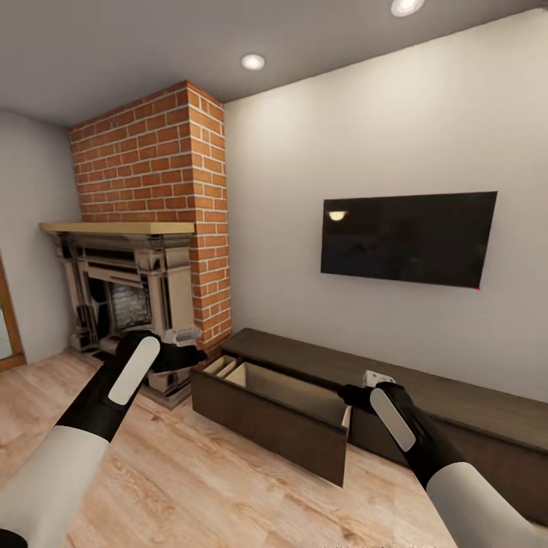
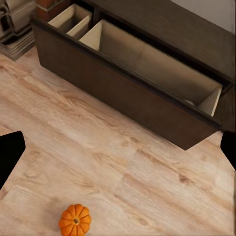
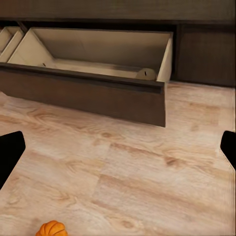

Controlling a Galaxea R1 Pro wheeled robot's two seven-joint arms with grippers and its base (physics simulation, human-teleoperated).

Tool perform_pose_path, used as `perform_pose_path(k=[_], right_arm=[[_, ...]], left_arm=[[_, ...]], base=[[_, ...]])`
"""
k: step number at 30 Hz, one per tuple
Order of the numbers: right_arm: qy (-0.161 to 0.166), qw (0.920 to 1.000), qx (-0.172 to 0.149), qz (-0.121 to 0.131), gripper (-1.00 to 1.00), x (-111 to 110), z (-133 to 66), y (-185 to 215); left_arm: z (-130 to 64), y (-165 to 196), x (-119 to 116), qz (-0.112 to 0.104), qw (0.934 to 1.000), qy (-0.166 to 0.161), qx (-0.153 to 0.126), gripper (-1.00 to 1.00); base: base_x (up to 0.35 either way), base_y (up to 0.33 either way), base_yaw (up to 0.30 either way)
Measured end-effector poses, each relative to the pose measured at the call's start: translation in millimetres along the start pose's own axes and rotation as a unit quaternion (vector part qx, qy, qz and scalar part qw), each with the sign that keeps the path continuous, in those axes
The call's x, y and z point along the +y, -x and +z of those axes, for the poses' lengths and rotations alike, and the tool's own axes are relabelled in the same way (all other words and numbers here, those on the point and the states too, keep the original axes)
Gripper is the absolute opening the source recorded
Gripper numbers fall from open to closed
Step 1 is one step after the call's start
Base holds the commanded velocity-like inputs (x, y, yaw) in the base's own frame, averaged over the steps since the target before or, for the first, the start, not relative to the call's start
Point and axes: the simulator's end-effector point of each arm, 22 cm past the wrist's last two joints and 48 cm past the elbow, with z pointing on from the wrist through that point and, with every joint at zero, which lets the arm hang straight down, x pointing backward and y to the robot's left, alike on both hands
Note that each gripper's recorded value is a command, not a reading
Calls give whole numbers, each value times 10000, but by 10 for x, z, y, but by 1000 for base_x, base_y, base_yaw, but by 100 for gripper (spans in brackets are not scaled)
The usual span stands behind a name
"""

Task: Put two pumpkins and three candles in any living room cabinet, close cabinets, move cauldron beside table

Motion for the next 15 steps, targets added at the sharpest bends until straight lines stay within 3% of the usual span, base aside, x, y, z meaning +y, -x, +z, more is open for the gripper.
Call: perform_pose_path(k=[15], right_arm=[[11,10000,-30,0,100,9,-26,26]], left_arm=[[-33,23,-6,4,10000,-4,-32,100]], base=[[0,0,-288]])
